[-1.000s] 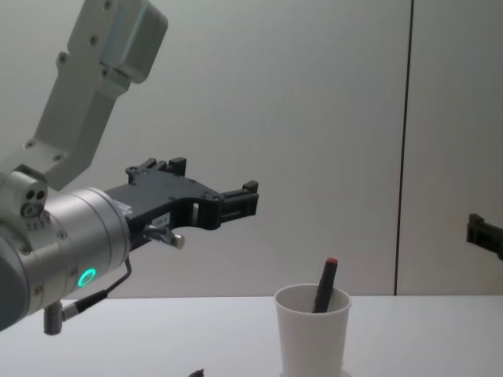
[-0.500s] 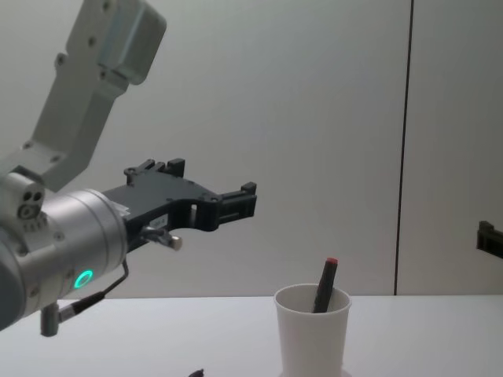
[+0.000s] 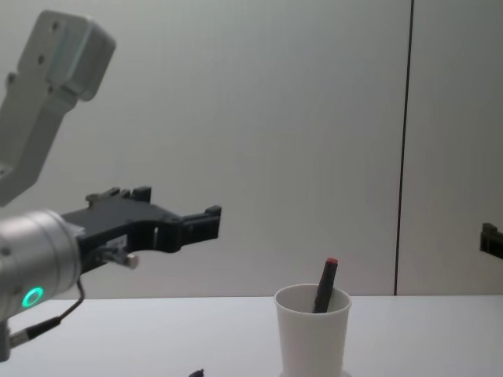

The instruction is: Place the pen into the pen holder.

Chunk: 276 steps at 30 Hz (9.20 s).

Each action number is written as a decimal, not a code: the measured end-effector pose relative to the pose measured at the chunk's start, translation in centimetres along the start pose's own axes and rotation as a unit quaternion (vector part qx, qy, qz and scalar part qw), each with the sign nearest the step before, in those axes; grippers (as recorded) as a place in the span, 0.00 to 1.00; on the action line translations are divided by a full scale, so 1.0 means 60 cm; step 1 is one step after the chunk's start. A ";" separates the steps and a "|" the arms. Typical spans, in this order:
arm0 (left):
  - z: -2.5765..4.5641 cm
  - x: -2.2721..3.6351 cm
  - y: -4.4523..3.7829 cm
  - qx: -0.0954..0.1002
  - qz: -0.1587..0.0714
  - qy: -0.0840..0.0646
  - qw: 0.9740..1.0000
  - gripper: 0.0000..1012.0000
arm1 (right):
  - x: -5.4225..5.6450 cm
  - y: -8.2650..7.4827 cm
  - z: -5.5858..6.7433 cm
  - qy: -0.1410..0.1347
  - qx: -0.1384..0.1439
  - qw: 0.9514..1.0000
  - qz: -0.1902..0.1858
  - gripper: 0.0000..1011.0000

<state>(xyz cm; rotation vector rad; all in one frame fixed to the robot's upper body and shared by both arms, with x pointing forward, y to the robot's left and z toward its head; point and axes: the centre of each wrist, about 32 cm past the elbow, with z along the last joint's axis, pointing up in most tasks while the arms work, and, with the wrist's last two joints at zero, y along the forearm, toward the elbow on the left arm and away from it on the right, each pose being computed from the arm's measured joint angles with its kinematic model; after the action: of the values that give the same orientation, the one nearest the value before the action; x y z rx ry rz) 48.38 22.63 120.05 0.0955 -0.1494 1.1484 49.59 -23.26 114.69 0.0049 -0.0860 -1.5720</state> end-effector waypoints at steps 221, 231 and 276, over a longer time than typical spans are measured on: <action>-0.052 0.0077 -0.009 -0.208 -0.011 -0.243 0.947 0.13 | 0.001 -0.001 -0.001 -0.001 -0.002 1.000 -0.001 0.99; -0.053 0.0066 -0.012 -0.222 -0.021 -0.255 0.941 0.13 | 0.002 -0.003 0.001 0.002 0.005 1.000 0.018 0.99; -0.054 0.0059 -0.014 -0.232 -0.029 -0.265 0.935 0.13 | 0.012 0.018 0.034 0.115 0.046 0.936 0.330 0.99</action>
<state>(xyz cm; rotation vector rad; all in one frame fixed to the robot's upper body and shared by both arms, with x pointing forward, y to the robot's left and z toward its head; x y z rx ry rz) 49.49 23.12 116.91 -0.0139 -0.8870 0.9792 50.57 -23.86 116.80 0.2141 0.0243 -0.8844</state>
